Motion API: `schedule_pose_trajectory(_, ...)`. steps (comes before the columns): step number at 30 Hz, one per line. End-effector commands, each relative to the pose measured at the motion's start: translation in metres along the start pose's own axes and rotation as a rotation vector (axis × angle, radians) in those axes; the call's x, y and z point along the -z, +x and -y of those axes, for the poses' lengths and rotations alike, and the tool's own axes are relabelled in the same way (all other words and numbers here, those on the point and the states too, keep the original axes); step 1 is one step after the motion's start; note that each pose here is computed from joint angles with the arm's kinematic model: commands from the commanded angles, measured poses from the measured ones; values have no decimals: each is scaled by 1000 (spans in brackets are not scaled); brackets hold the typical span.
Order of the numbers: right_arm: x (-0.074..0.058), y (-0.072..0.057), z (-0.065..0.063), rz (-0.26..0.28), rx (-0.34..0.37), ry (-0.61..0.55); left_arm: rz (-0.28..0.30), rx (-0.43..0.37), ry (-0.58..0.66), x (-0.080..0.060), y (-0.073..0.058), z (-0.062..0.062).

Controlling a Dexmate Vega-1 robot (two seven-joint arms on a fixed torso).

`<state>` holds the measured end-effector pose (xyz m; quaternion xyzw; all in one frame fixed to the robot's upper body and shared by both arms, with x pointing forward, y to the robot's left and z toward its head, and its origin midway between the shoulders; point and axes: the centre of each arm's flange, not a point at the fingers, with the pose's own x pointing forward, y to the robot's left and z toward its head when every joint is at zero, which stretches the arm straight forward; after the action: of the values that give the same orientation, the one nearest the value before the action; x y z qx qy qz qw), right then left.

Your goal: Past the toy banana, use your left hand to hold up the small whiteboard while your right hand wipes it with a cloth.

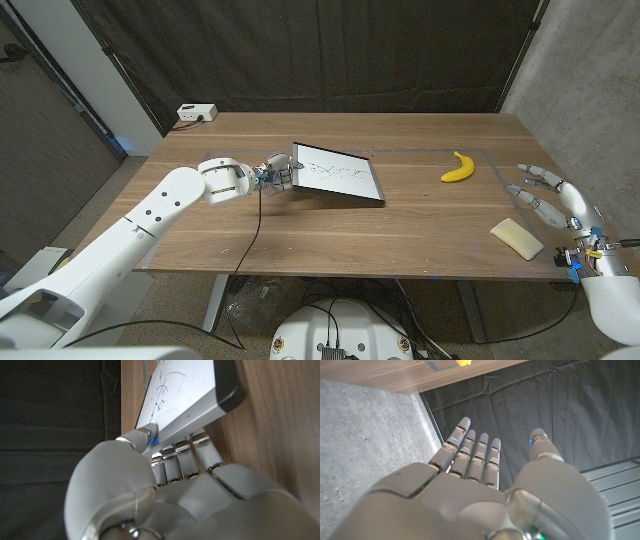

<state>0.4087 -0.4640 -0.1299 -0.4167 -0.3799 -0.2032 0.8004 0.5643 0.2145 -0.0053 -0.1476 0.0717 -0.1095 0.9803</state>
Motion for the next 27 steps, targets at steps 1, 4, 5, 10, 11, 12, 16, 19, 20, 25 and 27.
schedule_pose_trajectory(1, 3, -19, 2, -46, -46, -146, 20, -6, 17, -6, -2, 1)
schedule_pose_trajectory(4, 6, -25, 1, -69, -41, -164, 24, -2, 17, -6, -2, 1)
schedule_pose_trajectory(5, 7, -27, 1, -71, -43, -170, 26, -1, 18, -6, -2, 1)
schedule_pose_trajectory(10, 9, -34, -1, -103, -75, -203, 24, 9, 15, -6, 0, 2)
schedule_pose_trajectory(11, 9, -35, 0, -118, -77, -208, 23, 12, 15, -6, 0, 2)
schedule_pose_trajectory(12, 10, -36, 0, -129, -83, -219, 24, 13, 15, -6, 1, 2)
schedule_pose_trajectory(16, 9, -38, 0, -126, -106, -279, 26, 18, 13, -6, 2, 2)
schedule_pose_trajectory(19, 8, -39, -2, -134, -114, -308, 25, 19, 13, -6, 3, 1)
schedule_pose_trajectory(20, 7, -39, -3, -135, -107, -322, 25, 18, 17, -6, 3, 1)
schedule_pose_trajectory(25, 7, -45, -4, -158, -92, -326, 27, 14, 7, -5, 4, 0)
schedule_pose_trajectory(27, 3, -47, -7, -143, -100, -358, 24, 16, 4, -5, 4, 0)
